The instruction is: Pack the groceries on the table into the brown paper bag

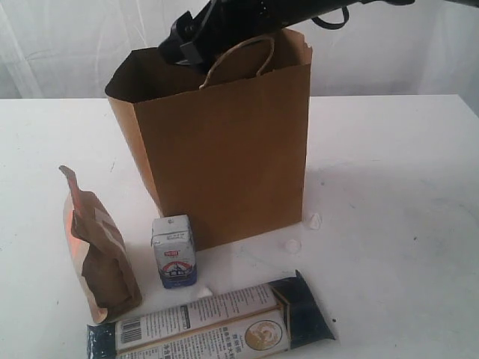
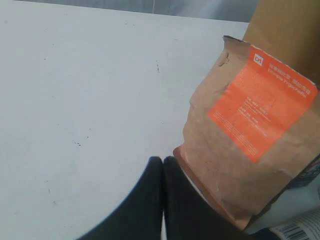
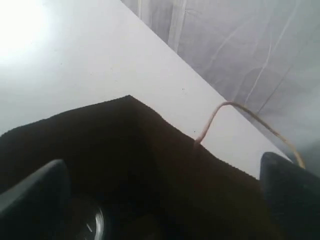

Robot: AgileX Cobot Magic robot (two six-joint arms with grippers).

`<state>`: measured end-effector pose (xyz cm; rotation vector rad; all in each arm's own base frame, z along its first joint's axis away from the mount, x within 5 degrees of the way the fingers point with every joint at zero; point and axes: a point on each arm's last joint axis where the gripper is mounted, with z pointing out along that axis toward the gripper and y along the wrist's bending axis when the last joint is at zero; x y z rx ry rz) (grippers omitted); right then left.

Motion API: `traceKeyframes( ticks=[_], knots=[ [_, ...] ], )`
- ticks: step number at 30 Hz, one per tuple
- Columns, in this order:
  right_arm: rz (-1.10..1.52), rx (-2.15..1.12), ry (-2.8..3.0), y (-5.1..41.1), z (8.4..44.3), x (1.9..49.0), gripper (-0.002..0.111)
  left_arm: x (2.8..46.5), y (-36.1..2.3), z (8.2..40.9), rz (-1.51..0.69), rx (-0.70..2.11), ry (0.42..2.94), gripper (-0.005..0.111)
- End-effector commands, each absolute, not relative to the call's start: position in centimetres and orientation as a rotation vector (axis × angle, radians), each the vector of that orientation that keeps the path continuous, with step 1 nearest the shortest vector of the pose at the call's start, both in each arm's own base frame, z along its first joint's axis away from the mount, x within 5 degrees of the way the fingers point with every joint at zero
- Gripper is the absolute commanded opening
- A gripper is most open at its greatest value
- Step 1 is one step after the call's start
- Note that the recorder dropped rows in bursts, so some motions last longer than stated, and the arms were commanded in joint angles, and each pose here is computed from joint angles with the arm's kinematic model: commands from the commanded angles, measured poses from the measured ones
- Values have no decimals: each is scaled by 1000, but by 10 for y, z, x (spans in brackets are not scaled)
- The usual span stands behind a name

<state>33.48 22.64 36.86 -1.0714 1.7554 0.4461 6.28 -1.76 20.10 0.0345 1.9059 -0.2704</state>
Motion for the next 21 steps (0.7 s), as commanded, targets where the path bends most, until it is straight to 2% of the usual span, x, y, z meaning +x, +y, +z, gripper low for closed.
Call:
traceKeyframes(
  ticks=[1,13,15,17,21],
  knots=[
    [462,-1076,1733,223,382,326,95,63,-18,200,-288,24,1905,0],
    [440,-1070,1604,202,435,287,95,63,-18,200,-287,26,1904,0],
    [337,-1137,1573,192,445,276,95,63,-18,200,-287,26,1904,0],
    [126,-1210,1567,172,456,262,95,63,-18,200,-287,26,1904,0],
    [-275,-994,1795,121,466,258,95,63,-18,200,-287,26,1904,0]
  ],
)
